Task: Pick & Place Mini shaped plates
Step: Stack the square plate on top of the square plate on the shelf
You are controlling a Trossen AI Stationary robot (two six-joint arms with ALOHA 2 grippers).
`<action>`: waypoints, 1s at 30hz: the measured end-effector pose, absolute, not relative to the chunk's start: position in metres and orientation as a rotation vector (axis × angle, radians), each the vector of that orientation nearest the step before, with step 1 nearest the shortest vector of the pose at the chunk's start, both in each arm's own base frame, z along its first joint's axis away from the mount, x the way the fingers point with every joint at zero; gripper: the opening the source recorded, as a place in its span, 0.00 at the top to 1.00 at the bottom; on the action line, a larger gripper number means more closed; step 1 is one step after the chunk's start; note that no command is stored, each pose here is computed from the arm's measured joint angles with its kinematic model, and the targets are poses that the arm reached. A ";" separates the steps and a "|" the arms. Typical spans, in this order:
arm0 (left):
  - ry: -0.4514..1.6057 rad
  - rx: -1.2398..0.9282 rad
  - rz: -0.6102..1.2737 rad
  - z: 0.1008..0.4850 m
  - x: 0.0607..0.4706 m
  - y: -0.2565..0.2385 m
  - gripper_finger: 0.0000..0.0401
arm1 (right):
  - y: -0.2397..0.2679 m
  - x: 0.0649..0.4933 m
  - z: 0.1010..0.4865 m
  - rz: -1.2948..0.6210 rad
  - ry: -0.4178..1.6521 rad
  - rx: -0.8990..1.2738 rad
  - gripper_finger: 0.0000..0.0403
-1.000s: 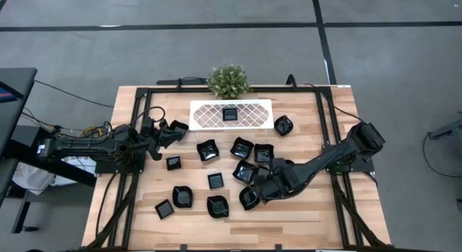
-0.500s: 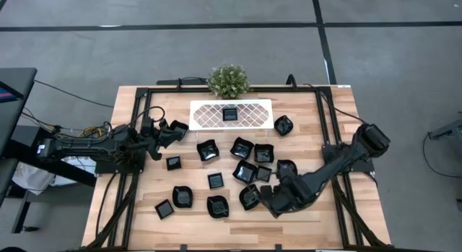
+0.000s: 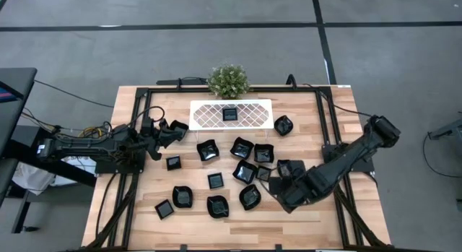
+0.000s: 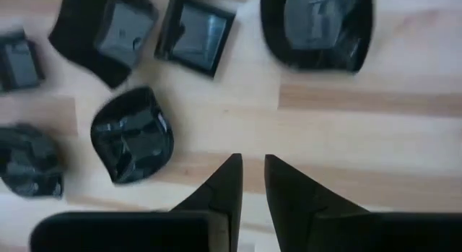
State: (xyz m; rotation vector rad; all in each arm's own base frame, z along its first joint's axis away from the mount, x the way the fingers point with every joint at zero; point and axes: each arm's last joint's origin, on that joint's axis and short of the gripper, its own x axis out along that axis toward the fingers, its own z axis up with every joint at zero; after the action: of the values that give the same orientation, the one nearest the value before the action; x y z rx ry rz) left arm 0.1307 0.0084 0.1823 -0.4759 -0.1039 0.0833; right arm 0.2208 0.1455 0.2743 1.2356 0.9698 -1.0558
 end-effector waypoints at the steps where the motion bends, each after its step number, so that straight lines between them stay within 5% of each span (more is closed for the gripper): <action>1: -0.104 -0.476 0.083 0.182 0.131 0.008 0.97 | 0.142 0.220 0.276 -1.056 0.970 1.229 0.86; 12: -0.105 -0.476 0.083 0.182 0.131 0.008 0.97 | 0.108 0.227 0.292 -0.952 0.968 1.183 0.86; 30: -0.108 -0.476 0.082 0.183 0.131 0.008 0.97 | 0.104 0.242 0.228 -0.884 0.871 1.392 0.86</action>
State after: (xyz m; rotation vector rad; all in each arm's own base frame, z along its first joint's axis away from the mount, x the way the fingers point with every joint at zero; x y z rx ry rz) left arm 0.1307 0.0084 0.1826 -0.4758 -0.1082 0.0820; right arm 0.2417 0.1041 0.2276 1.3924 0.8714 -0.8836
